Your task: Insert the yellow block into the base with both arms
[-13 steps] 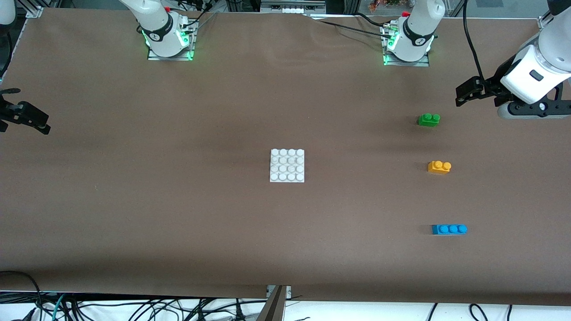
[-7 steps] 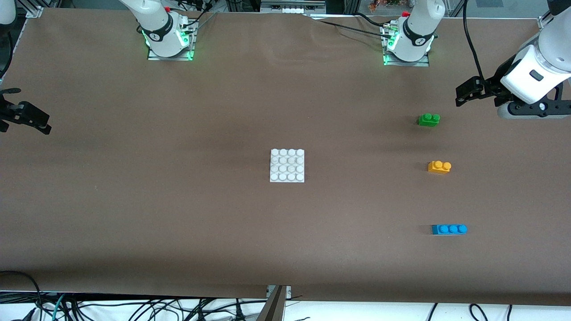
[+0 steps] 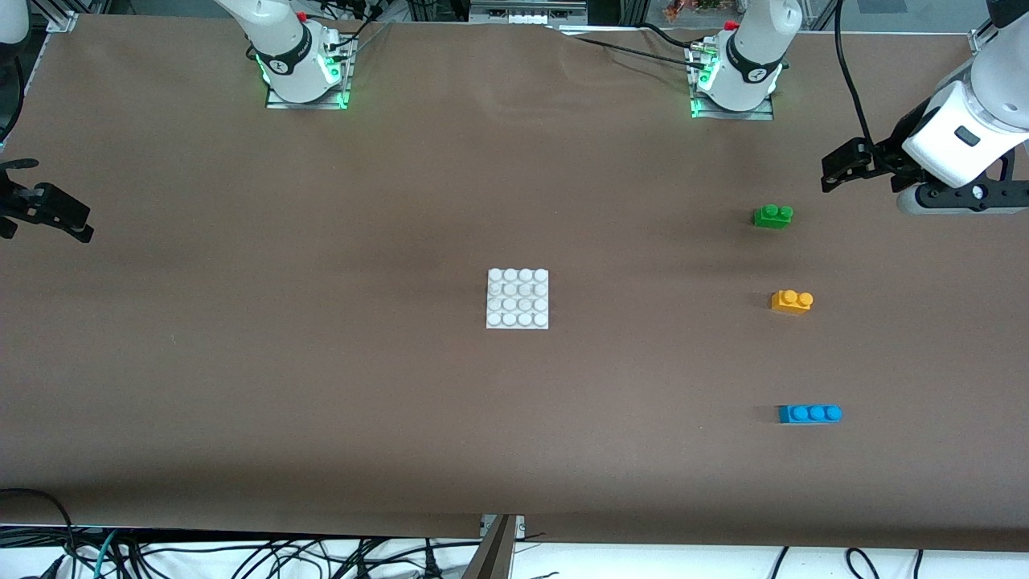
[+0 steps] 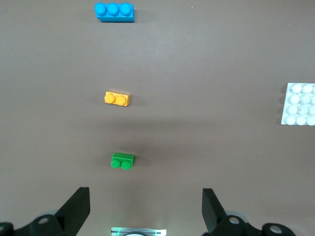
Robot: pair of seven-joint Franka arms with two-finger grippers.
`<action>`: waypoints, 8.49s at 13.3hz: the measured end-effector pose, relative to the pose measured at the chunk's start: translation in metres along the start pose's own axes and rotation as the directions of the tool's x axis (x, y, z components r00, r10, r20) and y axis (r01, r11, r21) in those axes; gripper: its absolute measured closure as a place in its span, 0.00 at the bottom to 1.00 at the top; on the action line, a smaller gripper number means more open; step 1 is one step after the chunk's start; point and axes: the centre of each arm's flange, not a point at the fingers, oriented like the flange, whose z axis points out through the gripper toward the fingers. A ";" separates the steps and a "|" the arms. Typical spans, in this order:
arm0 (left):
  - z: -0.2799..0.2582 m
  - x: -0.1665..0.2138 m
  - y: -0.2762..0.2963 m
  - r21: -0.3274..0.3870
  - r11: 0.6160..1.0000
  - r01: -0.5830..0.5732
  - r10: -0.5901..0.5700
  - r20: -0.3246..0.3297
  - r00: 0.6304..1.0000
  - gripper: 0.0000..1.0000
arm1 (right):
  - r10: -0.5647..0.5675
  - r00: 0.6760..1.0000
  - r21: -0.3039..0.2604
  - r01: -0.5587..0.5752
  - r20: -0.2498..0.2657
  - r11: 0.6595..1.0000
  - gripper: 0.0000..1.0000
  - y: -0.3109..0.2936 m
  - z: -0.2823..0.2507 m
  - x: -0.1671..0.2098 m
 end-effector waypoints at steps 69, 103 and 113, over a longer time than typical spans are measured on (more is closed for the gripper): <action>0.308 0.095 -0.033 -0.129 0.980 -0.149 0.162 0.094 0.982 0.32 | -0.049 0.998 0.003 0.049 0.025 0.999 0.00 -0.001 0.002 -0.003; 0.392 0.040 0.435 -0.109 0.993 0.040 -0.038 0.013 0.999 0.32 | -0.049 0.998 0.003 0.049 0.030 0.999 0.00 -0.001 0.005 -0.002; 0.393 0.040 0.435 -0.108 0.993 0.044 -0.042 0.016 0.999 0.31 | -0.049 0.998 0.003 0.049 0.030 0.999 0.00 -0.001 0.005 -0.002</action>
